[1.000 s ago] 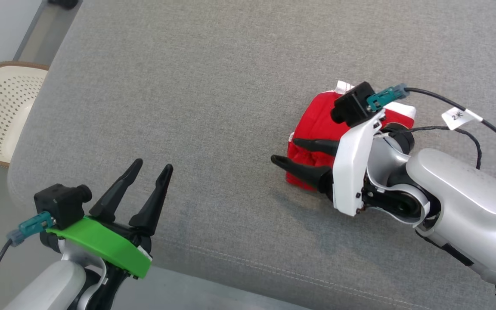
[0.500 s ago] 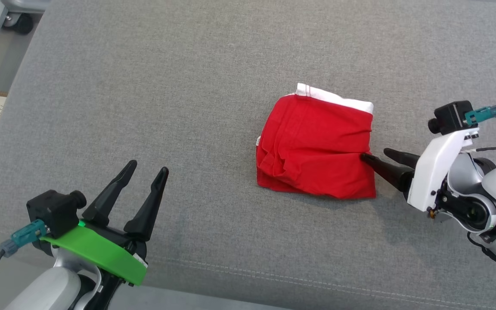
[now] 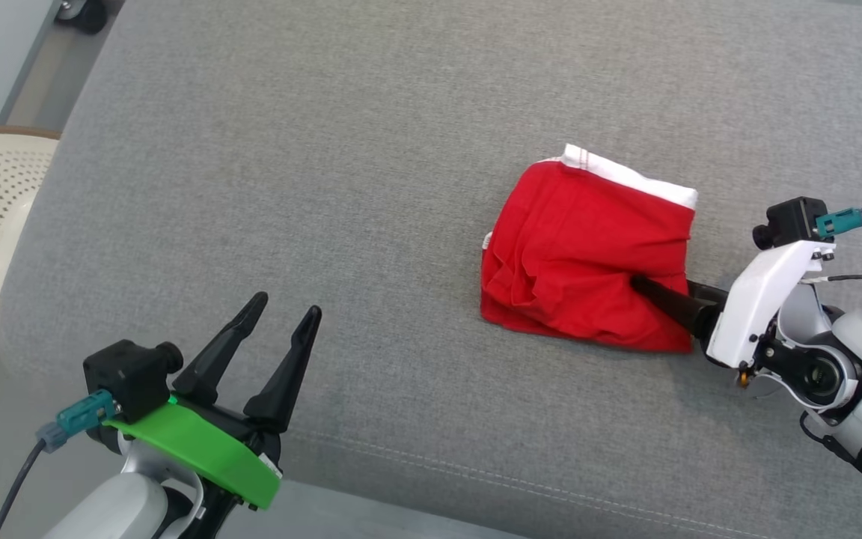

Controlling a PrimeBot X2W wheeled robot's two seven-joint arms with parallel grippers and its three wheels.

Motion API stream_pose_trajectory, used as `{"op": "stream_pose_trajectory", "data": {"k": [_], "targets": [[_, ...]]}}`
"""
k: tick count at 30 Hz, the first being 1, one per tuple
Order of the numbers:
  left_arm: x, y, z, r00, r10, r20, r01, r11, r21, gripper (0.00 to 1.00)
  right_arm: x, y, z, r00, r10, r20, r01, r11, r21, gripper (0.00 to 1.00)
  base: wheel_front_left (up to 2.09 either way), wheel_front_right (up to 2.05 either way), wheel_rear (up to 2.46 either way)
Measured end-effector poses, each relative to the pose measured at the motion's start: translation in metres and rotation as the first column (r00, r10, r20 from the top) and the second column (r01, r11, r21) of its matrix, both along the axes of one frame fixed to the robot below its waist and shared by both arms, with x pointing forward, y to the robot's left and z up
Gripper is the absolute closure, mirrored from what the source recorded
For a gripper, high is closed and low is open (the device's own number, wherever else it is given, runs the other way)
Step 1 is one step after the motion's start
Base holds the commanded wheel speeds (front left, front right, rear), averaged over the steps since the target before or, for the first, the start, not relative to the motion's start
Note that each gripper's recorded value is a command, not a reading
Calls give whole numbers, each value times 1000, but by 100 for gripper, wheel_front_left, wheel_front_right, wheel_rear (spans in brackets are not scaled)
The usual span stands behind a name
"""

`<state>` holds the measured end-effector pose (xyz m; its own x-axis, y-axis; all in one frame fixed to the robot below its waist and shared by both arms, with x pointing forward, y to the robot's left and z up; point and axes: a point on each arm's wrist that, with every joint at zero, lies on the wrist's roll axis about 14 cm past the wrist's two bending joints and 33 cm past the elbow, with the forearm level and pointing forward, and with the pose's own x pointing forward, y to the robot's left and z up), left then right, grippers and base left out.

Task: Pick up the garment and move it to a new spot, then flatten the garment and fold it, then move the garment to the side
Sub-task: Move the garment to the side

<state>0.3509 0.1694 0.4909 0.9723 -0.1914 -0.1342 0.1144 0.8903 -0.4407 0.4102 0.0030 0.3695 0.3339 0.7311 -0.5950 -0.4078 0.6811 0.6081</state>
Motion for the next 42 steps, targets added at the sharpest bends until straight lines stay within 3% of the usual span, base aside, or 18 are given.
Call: {"op": "stream_pose_trajectory", "data": {"k": [1,2,8,16,22,28,35,42], "targets": [[-1,2,-1,1000,5,-3,-5,1000,5,0,-1,4,-1,1000,10,-4,-10,1000,9,78,0,0,0],[-2,3,-1,1000,11,-5,-11,1000,9,0,-2,10,0,1000,22,-5,-22,1000,21,100,0,0,0],[-3,15,-4,999,45,-10,-44,999,32,0,-1,37,16,994,106,23,-107,990,86,100,0,0,0],[3,12,-13,999,31,-33,-30,999,31,0,20,11,27,991,100,85,-102,995,19,100,0,0,0],[15,-10,-18,998,-51,-39,52,998,18,0,34,-53,21,997,23,68,-16,995,-97,100,0,0,0],[26,-37,-25,986,-154,-55,155,988,4,0,43,-126,20,997,-66,48,75,968,-238,100,0,0,0],[44,-60,-33,963,-260,-68,261,965,16,0,70,-168,60,984,-116,138,150,949,-278,100,0,0,0],[58,-86,-47,933,-346,-93,347,938,-11,0,62,-220,54,974,-206,89,225,904,-364,100,0,0,0]]}}
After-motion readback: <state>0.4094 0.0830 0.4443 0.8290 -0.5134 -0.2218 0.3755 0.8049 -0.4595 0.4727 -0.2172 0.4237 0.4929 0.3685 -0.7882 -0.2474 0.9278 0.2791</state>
